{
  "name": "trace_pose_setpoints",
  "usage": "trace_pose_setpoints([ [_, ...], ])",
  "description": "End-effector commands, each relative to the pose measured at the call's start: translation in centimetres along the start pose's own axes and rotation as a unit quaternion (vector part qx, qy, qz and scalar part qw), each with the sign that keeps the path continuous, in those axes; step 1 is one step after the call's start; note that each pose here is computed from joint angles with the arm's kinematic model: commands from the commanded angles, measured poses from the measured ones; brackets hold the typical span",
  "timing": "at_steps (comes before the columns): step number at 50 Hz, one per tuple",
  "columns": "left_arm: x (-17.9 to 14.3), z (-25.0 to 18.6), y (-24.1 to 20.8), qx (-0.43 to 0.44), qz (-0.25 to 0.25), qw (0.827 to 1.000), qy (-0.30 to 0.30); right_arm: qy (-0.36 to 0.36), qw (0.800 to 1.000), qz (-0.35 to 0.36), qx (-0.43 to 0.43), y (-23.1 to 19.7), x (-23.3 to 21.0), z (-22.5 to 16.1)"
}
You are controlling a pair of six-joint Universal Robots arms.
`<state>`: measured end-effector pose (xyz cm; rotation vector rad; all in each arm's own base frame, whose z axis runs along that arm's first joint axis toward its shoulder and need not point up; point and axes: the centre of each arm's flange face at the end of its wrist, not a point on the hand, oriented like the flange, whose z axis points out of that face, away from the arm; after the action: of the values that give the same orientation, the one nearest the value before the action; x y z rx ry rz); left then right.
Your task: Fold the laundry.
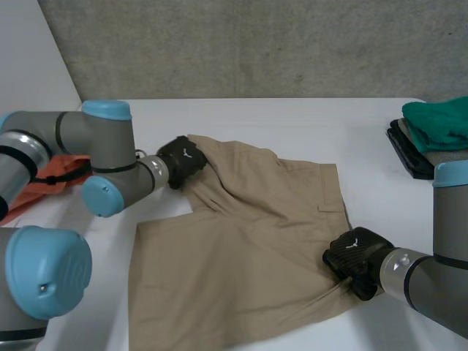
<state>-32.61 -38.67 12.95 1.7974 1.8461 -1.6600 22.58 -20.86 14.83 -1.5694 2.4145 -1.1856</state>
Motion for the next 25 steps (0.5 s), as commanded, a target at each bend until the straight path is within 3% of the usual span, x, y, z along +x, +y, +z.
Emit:
trace_pose_setpoints([
  [1, -0.4, -2.8, 0.9, -0.108, -0.03, 0.993, -0.027, 0.001, 1.0, -0.001, 0.004, -0.2, 0.0, -0.2],
  [7, -0.1, -3.6, 2.0, -0.157, -0.051, 0.985, -0.045, -0.002, 1.0, -0.006, 0.004, -0.3, -0.3, -0.3],
  [15, -1.3, -4.9, 1.8, -0.192, -0.169, 0.964, -0.077, -0.004, 1.0, -0.01, 0.005, -0.4, -0.7, -0.5],
  [20, -2.7, -5.7, 1.4, -0.207, -0.207, 0.95, -0.106, -0.003, 1.0, -0.012, 0.008, -0.5, -0.8, -0.6],
  [25, -3.5, -6.1, 0.4, -0.181, -0.227, 0.95, -0.115, -0.004, 1.0, -0.012, 0.008, -0.5, -0.9, -0.6],
])
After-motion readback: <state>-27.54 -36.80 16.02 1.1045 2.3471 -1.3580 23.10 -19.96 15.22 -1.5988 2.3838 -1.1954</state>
